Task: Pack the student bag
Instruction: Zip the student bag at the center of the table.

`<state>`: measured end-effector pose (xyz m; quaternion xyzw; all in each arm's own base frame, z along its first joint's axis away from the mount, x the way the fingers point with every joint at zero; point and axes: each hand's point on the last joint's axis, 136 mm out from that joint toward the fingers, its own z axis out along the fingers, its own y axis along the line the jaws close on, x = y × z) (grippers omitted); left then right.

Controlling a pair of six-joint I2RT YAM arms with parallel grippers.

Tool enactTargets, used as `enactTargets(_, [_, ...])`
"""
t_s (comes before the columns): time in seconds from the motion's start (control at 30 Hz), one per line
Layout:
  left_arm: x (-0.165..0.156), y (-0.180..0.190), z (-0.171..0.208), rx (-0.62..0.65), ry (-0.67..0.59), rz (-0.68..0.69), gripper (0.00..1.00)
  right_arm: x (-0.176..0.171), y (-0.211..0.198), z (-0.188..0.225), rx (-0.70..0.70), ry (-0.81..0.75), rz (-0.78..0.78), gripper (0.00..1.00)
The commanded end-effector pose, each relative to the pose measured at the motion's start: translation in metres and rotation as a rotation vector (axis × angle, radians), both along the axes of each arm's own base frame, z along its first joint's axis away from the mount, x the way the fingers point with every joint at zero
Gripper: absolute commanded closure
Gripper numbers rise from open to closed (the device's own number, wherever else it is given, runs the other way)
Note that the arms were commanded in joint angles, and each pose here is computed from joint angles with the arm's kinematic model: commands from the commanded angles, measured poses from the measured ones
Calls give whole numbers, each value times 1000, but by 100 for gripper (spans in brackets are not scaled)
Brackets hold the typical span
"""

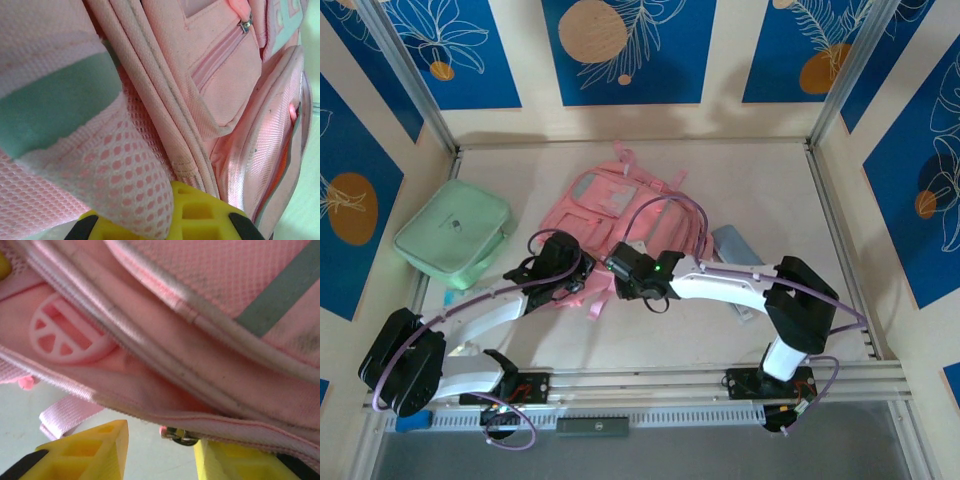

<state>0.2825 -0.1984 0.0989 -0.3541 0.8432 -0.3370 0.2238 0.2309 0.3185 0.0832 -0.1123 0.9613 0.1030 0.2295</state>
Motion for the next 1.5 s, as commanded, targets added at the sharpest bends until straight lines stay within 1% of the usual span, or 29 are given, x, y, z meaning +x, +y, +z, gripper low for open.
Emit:
enactTargets(0.0, [8,-23,43,-105,-117,-51,100,21,6,8,17,-88,-15,59])
enactTargets(0.03, [7,-24,43,-106,-118,-51,100,21,16,7,50,-100,37,59])
enactTargets(0.07, [7,-24,44,-108,-120,-51,100,22,19,4,52,-106,54,59])
enactTargets(0.13, [7,-26,46,-111,-122,-54,100,28,16,1,20,-111,31,61])
enactTargets(0.2, [7,-27,47,-112,-123,-59,100,32,10,-3,-23,-110,8,67])
enactTargets(0.33, [6,-27,48,-109,-127,-57,100,32,3,-7,-43,-119,4,76])
enactTargets(0.47, [6,-26,47,-99,-127,-54,100,29,-5,-11,-69,-111,-5,82])
enactTargets(0.6, [6,-26,46,-102,-127,-53,100,19,0,-10,-46,-105,48,88])
enactTargets(0.7, [7,-26,47,-99,-131,-49,100,13,4,-9,-55,-99,84,94])
enactTargets(0.8, [7,-26,48,-99,-135,-50,100,7,4,-7,-69,-97,94,94])
enactTargets(1.03, [11,-19,45,-72,-134,-32,100,-7,-8,-6,-32,-29,73,99])
enactTargets(1.2, [22,-11,44,-47,-129,-29,100,-20,-35,-10,-47,18,45,100])
enactTargets(1.33, [33,3,41,-20,-117,-11,100,-27,-62,-17,-47,64,2,100])
enactTargets(1.47, [42,7,42,-28,-118,-18,100,-30,-69,-14,-41,55,14,100])
